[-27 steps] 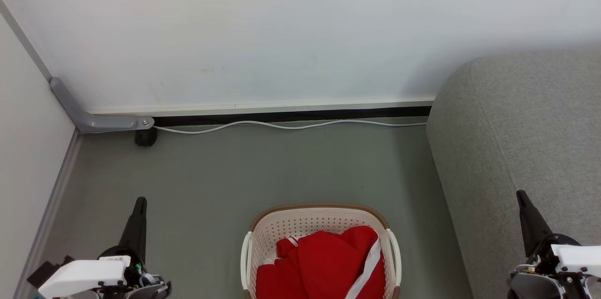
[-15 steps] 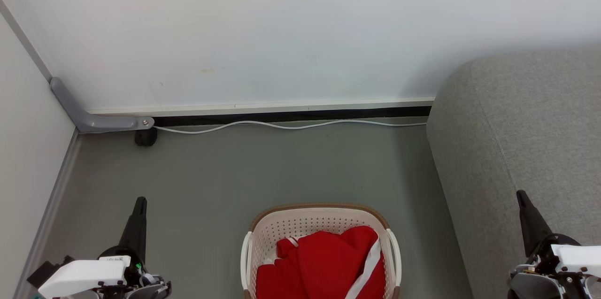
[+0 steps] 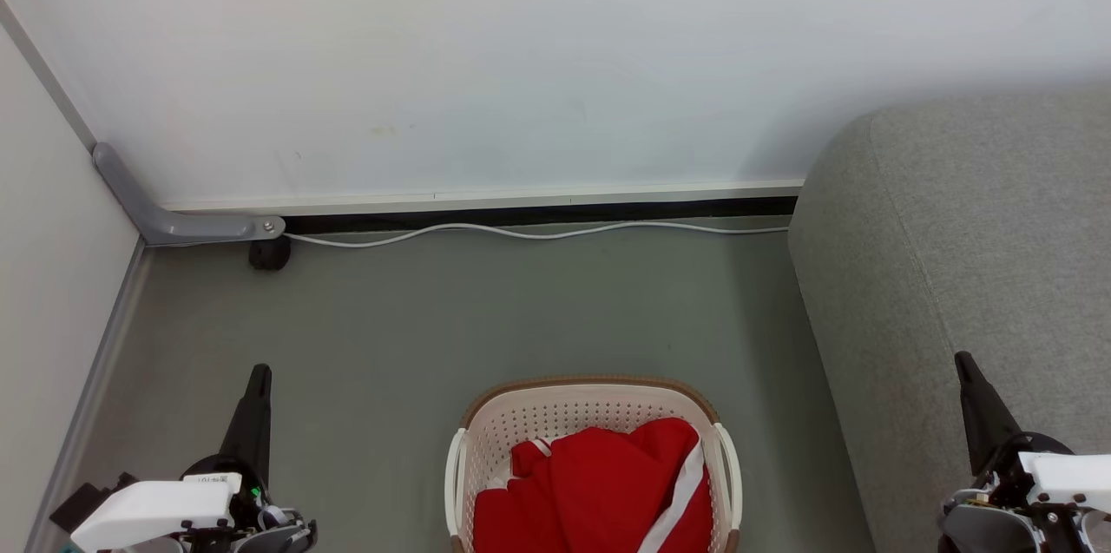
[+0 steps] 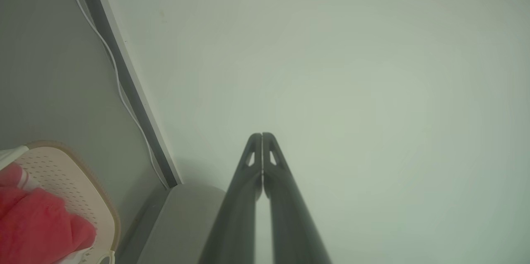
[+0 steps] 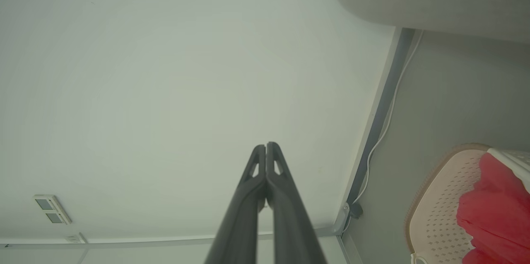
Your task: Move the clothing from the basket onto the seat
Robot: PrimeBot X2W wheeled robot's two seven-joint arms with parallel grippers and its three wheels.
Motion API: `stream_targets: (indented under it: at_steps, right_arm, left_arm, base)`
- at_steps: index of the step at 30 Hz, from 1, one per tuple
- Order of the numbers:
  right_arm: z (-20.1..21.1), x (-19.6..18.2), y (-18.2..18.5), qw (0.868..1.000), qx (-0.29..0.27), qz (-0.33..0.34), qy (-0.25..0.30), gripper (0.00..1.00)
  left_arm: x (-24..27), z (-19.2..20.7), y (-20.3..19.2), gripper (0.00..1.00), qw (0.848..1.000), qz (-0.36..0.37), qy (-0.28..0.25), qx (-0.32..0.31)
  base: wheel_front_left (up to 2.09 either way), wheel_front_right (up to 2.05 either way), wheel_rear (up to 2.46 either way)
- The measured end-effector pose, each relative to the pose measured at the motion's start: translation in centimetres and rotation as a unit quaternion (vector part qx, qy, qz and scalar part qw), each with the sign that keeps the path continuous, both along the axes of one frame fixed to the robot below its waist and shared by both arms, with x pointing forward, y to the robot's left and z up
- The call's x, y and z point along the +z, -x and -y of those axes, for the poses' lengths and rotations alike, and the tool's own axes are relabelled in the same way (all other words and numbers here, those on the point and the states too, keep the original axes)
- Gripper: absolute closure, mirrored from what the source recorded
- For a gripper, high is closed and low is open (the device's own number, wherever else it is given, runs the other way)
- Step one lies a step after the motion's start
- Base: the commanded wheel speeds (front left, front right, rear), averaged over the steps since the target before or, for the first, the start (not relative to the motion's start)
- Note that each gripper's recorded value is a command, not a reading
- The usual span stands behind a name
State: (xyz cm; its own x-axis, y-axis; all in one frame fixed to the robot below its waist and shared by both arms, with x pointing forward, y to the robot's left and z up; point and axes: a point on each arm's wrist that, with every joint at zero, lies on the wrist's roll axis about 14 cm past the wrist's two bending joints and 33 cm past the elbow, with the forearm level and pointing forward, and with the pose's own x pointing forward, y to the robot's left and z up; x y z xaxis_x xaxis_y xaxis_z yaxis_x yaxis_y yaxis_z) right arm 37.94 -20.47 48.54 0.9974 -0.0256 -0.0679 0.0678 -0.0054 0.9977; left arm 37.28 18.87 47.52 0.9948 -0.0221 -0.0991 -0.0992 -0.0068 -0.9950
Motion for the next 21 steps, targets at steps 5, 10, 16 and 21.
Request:
stream_targets:
  at_steps: [5, 10, 16, 21]
  right_arm:
    - [0.0, 0.0, 0.0, 1.0, 0.0, 0.0, 0.0, 1.0]
    - [0.0, 0.0, 0.0, 1.0, 0.0, 0.0, 0.0, 1.0]
    - [0.0, 0.0, 0.0, 1.0, 0.0, 0.0, 0.0, 1.0]
    - [0.0, 0.0, 0.0, 1.0, 0.0, 0.0, 0.0, 1.0]
  left_arm:
    - [0.0, 0.0, 0.0, 1.0, 1.0, 0.0, 0.0, 0.0]
    - [0.0, 0.0, 0.0, 1.0, 1.0, 0.0, 0.0, 0.0]
    - [0.0, 0.0, 0.0, 1.0, 1.0, 0.0, 0.0, 0.0]
    - [0.0, 0.0, 0.0, 1.0, 1.0, 0.0, 0.0, 0.0]
  base:
    - [0.0, 0.0, 0.0]
    - [0.0, 0.0, 0.0]
    - [0.0, 0.0, 0.0]
    - [0.0, 0.0, 0.0]
